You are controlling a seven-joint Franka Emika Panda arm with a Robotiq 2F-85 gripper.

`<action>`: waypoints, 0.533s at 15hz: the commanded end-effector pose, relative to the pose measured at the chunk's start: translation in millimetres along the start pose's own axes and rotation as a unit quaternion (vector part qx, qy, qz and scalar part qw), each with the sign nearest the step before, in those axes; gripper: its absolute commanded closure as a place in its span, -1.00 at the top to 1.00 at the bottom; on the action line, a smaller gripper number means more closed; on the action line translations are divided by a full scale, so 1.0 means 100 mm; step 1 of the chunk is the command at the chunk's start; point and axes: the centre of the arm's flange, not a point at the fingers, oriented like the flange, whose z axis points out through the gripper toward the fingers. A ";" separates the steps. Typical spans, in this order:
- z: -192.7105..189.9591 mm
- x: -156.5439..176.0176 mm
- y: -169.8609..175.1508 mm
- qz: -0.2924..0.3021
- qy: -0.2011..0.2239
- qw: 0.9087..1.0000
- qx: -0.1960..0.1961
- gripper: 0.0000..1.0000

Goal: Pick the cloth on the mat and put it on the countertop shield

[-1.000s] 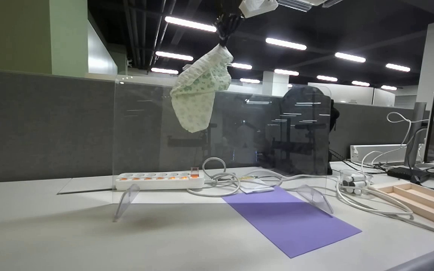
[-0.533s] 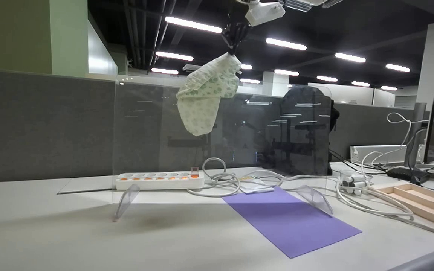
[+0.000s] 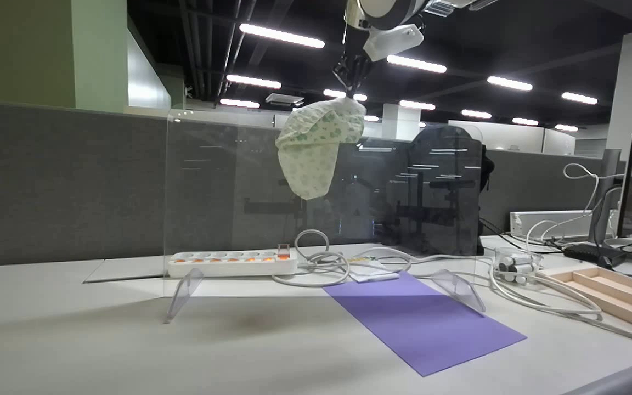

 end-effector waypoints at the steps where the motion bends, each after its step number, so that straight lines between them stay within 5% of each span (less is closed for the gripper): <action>1: 0.14 -0.04 -0.16 0.027 -0.008 1.000 0.006 -1.00; 6: 0.26 -0.05 -0.33 0.046 -0.014 0.999 0.024 -1.00; 7: 0.26 -0.05 -0.36 0.049 -0.016 0.998 0.026 -0.48; 8: 0.26 -0.05 -0.38 0.050 -0.016 0.998 0.030 -0.46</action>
